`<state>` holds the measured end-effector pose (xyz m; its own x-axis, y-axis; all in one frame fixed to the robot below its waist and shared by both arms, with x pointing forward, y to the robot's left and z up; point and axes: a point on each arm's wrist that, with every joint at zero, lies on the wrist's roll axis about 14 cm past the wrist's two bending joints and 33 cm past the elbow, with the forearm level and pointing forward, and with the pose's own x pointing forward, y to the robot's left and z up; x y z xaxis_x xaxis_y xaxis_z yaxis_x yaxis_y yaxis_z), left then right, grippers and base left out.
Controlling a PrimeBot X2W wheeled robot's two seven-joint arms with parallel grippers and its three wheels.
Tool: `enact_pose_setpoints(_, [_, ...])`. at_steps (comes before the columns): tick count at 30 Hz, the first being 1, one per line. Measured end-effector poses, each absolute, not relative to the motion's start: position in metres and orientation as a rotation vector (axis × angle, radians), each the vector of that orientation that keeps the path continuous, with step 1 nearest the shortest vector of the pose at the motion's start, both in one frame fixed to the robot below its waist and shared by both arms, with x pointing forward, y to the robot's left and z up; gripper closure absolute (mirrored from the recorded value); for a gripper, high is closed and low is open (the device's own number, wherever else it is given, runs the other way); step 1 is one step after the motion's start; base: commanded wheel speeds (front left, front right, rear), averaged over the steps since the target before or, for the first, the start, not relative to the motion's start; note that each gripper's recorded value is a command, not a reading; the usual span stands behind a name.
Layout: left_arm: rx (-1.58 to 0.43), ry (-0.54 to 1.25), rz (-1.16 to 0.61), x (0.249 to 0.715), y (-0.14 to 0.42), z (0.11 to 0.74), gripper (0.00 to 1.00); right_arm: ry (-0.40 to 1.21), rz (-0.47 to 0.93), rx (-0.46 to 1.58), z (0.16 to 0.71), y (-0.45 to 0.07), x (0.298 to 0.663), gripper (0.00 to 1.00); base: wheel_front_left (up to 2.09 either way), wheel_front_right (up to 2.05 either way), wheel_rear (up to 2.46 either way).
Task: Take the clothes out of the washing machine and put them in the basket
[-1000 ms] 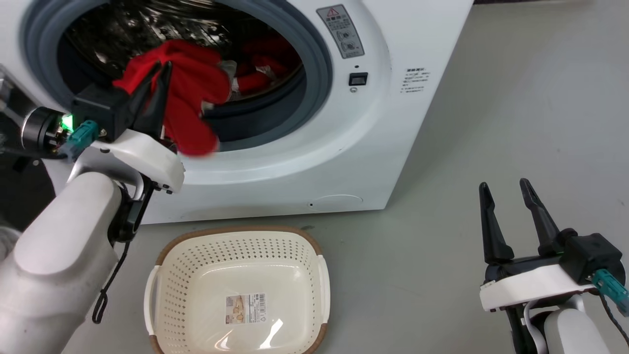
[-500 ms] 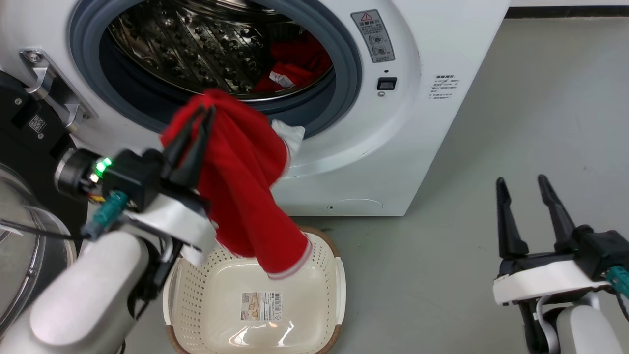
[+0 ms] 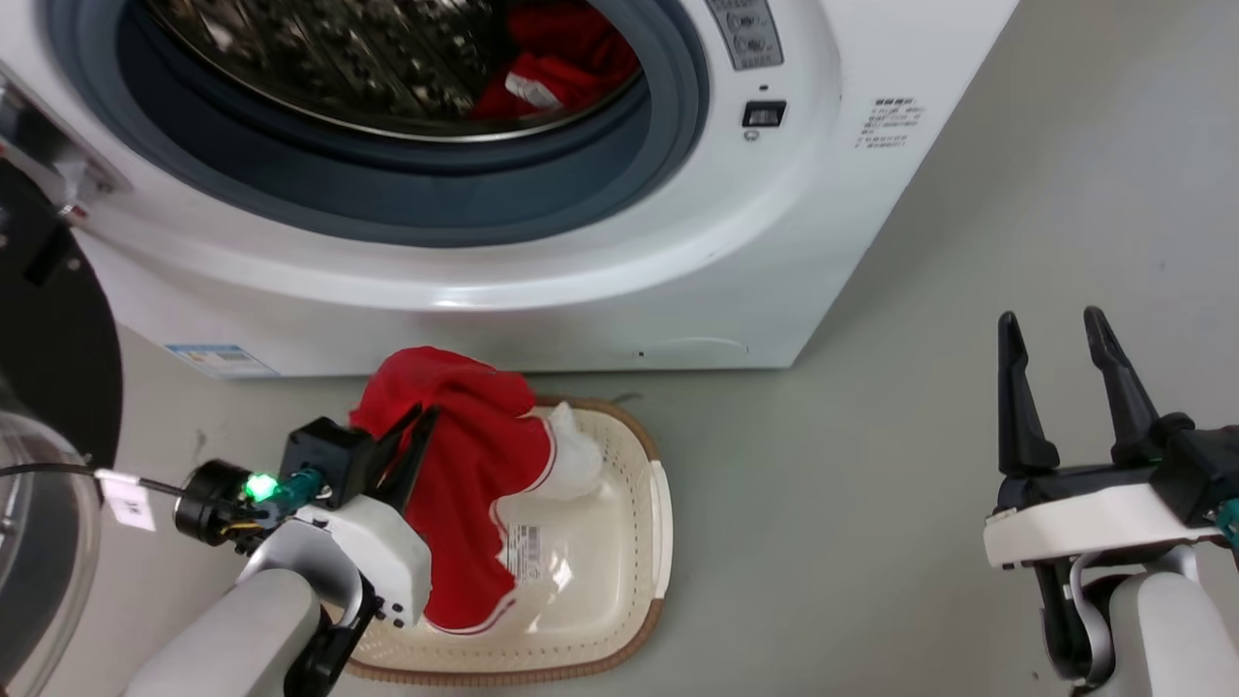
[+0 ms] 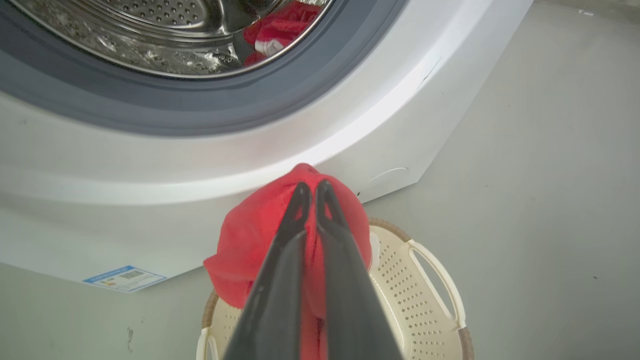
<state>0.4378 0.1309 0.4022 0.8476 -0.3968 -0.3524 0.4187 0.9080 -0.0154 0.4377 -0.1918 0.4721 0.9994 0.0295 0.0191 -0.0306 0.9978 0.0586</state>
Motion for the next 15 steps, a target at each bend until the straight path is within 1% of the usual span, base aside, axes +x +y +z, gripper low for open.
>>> enact_pose_setpoints(4, [0.079,0.507,-0.428,0.433,0.135,0.348,1.0,0.002,0.03,0.053,0.461,-0.193,0.448,0.0,0.0,0.0,0.0])
enact_pose_setpoints(10, [0.089,0.68,-0.425,0.434,0.138,0.281,1.0,0.052,0.016,0.042,0.435,-0.198,0.461,0.0,0.0,0.0,0.0])
enact_pose_setpoints(15, [0.108,0.831,-0.408,0.426,0.147,0.225,1.0,0.118,-0.026,0.03,0.403,-0.213,0.465,0.0,0.0,0.0,0.0])
